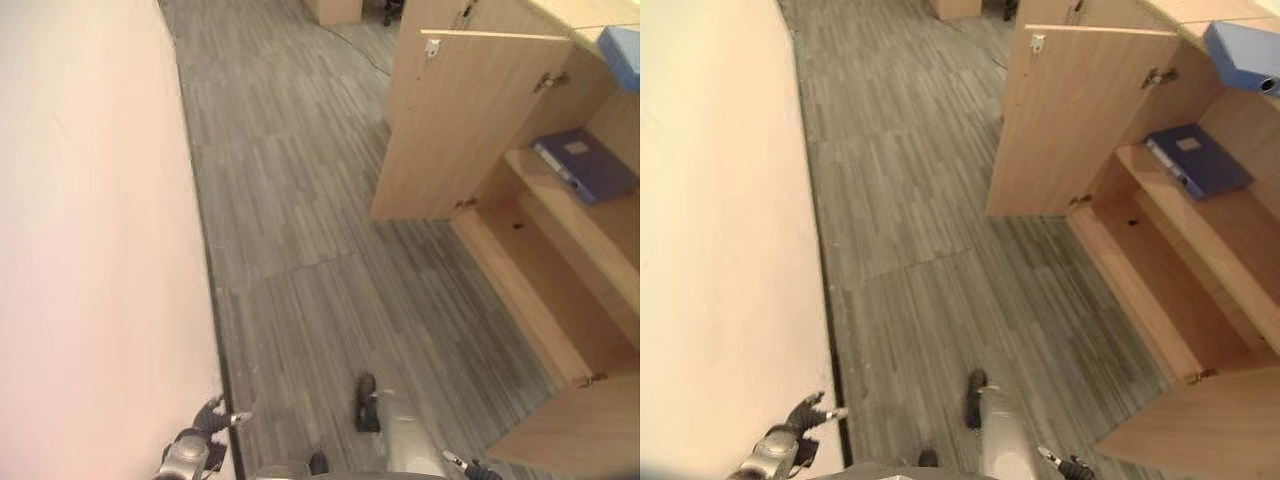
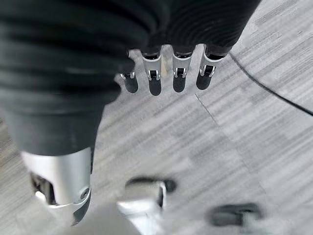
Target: Put the empty folder in the office cabinet
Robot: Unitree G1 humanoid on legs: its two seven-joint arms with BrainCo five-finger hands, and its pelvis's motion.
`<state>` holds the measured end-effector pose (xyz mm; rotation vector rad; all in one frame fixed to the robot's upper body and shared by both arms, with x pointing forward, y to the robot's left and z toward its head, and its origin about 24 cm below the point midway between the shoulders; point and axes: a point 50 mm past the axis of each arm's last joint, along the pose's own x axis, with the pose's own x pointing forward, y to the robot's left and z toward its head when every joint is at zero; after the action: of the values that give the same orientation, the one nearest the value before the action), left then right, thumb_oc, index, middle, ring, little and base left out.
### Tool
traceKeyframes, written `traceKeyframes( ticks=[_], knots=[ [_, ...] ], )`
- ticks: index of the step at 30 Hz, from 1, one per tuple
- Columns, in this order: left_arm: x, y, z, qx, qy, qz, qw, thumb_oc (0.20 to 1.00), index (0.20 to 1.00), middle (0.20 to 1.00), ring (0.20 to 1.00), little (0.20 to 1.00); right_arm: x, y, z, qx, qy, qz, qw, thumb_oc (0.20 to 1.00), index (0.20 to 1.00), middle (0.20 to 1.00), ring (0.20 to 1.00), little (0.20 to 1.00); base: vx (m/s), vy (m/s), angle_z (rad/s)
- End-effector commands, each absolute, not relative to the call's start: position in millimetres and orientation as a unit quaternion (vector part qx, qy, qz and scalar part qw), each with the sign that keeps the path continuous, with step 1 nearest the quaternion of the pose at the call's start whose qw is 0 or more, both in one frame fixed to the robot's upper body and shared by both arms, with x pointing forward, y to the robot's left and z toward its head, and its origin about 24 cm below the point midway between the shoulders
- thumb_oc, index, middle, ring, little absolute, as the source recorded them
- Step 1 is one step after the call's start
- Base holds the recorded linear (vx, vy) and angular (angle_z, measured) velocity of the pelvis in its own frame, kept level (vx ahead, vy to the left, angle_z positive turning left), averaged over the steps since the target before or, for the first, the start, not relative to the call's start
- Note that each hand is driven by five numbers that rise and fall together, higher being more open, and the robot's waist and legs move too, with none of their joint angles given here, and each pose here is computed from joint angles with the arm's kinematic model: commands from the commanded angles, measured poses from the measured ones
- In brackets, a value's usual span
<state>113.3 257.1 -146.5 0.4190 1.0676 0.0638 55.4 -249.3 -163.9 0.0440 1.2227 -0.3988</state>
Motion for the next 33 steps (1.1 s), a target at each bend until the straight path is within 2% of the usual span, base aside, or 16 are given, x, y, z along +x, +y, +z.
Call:
traceKeyframes(
  ticks=[1,3,5,10,18,23,29,33],
  knots=[
    [137,261,-136,0.216,0.463,0.028,0.859,1.000,1.000,1.000,1.000,1.000,56,-260,-161,-0.017,0.576,-0.182,0.797,1.000,1.000,1.000,1.000,1.000,0.56,-0.115,-0.36],
    [130,253,-141,0.222,0.474,0.006,0.852,1.000,1.000,1.000,1.000,1.000,40,-266,-161,-0.028,0.593,-0.191,0.781,1.000,1.000,1.000,1.000,1.000,0.61,-0.114,-0.21],
    [128,250,-143,0.225,0.478,-0.002,0.849,1.000,1.000,1.000,1.000,1.000,40,-269,-160,-0.035,0.593,-0.191,0.782,1.000,1.000,1.000,1.000,1.000,0.29,-0.049,-0.21],
    [146,230,-141,0.224,0.448,-0.036,0.865,1.000,1.000,1.000,1.000,1.000,49,-291,-151,-0.027,0.568,-0.230,0.790,1.000,1.000,1.000,1.000,1.000,0.35,-0.109,-0.49],
    [163,223,-134,0.219,0.420,-0.029,0.880,1.000,1.000,1.000,1.000,1.000,69,-297,-146,-0.014,0.536,-0.251,0.806,1.000,1.000,1.000,1.000,1.000,0.31,-0.014,-0.59],
    [151,220,-140,0.211,0.434,-0.027,0.876,1.000,1.000,1.000,1.000,1.000,80,-298,-143,-0.036,0.530,-0.239,0.813,1.000,1.000,1.000,1.000,1.000,0.58,0.317,-1.15],
    [127,223,-149,0.203,0.471,-0.021,0.858,1.000,1.000,1.000,1.000,1.000,80,-296,-144,-0.037,0.536,-0.229,0.811,1.000,1.000,1.000,1.000,1.000,0.29,0.195,-1.66],
    [124,228,-149,0.212,0.475,-0.024,0.854,1.000,1.000,1.000,1.000,1.000,80,-287,-148,-0.014,0.537,-0.232,0.811,1.000,1.000,1.000,1.000,1.000,0.15,0.281,-0.99]
  ],
)
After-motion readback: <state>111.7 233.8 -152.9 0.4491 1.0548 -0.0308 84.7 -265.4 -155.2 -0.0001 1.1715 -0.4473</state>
